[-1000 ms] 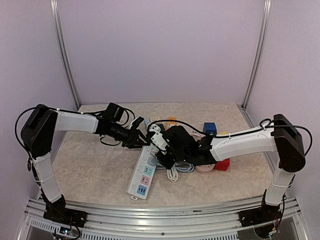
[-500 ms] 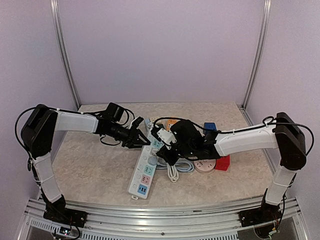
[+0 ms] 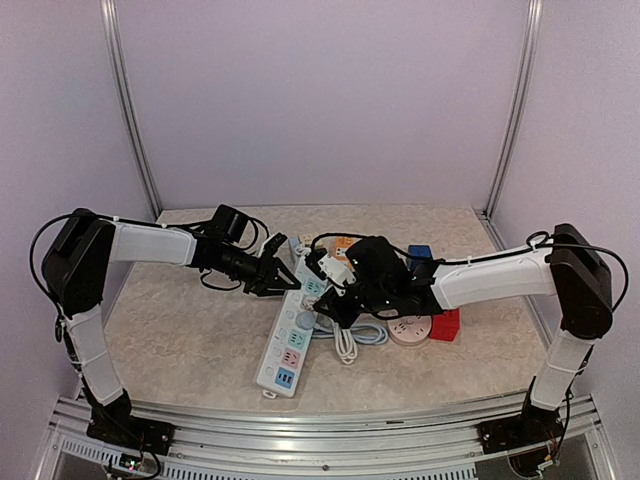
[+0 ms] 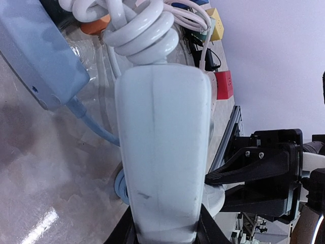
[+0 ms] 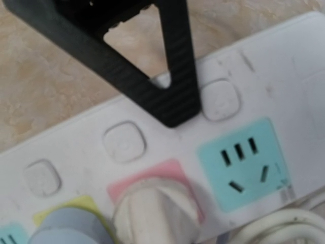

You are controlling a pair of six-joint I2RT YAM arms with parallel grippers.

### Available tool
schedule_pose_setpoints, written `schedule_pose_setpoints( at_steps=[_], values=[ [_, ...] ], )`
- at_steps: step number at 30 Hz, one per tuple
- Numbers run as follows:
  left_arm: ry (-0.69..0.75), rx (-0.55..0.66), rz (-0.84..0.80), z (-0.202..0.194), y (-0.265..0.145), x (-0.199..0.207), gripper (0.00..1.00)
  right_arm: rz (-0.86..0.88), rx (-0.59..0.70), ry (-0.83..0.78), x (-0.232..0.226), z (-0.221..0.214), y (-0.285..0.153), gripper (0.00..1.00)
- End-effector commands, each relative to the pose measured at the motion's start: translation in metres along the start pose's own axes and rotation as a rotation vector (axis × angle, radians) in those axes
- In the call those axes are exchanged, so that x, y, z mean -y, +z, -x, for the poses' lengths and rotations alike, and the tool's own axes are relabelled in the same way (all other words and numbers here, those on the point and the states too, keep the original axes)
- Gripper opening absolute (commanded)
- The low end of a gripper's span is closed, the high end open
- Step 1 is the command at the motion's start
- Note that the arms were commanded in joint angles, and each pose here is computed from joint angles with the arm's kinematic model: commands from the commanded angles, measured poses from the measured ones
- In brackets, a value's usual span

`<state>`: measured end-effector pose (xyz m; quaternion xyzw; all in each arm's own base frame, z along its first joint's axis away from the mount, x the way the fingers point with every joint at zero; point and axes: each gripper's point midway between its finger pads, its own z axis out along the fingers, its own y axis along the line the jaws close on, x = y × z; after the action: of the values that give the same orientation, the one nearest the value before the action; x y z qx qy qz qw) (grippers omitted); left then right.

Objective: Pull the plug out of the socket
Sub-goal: Remove the plug from the socket.

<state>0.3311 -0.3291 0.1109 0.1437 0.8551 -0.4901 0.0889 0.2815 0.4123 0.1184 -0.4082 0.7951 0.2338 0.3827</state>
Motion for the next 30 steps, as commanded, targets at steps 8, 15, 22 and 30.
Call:
schedule_pose_setpoints(
  at_steps=[8,15,22,30],
  values=[
    [-0.06,0.032,0.104,0.007,-0.009,-0.032,0.0,-0.194,0.044,0.031,0.029,0.019,-0.019,0.0],
    [-0.06,0.033,0.104,0.007,-0.009,-0.032,0.0,-0.283,-0.018,-0.074,0.021,0.013,-0.013,0.0],
    [-0.063,0.032,0.108,0.007,-0.009,-0.034,0.0,-0.37,-0.043,-0.157,0.022,0.016,-0.015,0.0],
    [-0.064,0.031,0.107,0.007,-0.008,-0.034,0.0,-0.429,-0.046,-0.202,0.028,0.019,-0.023,0.0]
  ],
)
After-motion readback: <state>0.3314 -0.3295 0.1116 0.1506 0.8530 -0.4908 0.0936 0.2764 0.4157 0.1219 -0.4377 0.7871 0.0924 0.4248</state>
